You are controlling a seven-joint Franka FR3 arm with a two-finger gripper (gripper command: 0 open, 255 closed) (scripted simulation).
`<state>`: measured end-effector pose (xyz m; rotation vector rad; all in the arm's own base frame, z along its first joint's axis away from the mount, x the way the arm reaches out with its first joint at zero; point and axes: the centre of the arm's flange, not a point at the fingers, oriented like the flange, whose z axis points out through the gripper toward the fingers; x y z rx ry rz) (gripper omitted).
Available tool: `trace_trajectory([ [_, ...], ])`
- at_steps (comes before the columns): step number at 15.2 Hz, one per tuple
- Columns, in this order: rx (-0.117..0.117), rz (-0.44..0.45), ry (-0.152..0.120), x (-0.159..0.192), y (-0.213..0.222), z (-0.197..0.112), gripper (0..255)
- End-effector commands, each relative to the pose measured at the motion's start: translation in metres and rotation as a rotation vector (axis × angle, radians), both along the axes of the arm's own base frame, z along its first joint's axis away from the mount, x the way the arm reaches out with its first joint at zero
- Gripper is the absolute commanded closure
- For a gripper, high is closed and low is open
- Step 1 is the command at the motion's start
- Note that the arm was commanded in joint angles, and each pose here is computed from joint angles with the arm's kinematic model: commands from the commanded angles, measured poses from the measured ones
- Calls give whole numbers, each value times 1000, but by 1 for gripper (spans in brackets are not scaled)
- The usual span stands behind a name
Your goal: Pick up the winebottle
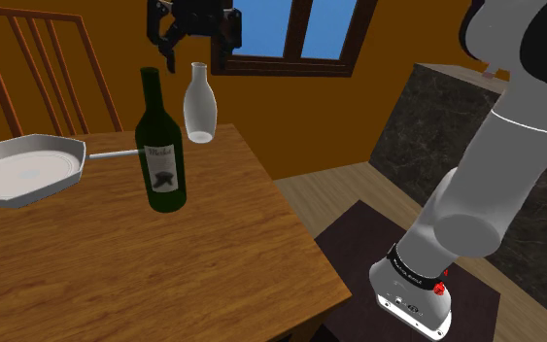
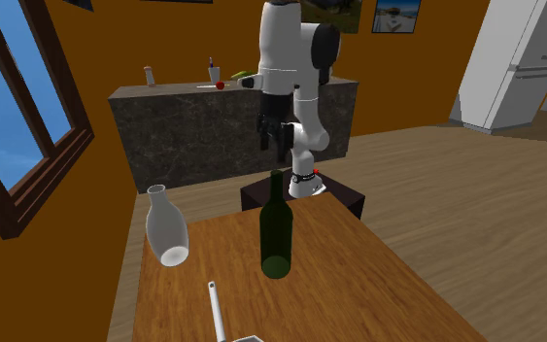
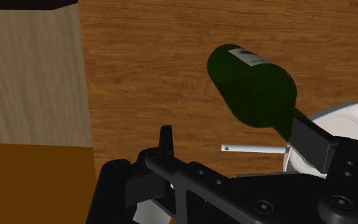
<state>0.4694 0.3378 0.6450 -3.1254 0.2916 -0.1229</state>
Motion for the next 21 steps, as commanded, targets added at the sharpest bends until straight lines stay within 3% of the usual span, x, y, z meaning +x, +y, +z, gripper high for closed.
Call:
trace_trajectory([
  [1, -1, -1, -6, 13, 24, -1, 0],
  [5, -4, 1, -16, 36, 71, 1, 0],
  [15, -4, 1, -16, 36, 71, -39, 0],
  [16, -4, 1, -16, 35, 71, -39, 255],
  [21, -4, 1, -16, 36, 71, -38, 255],
])
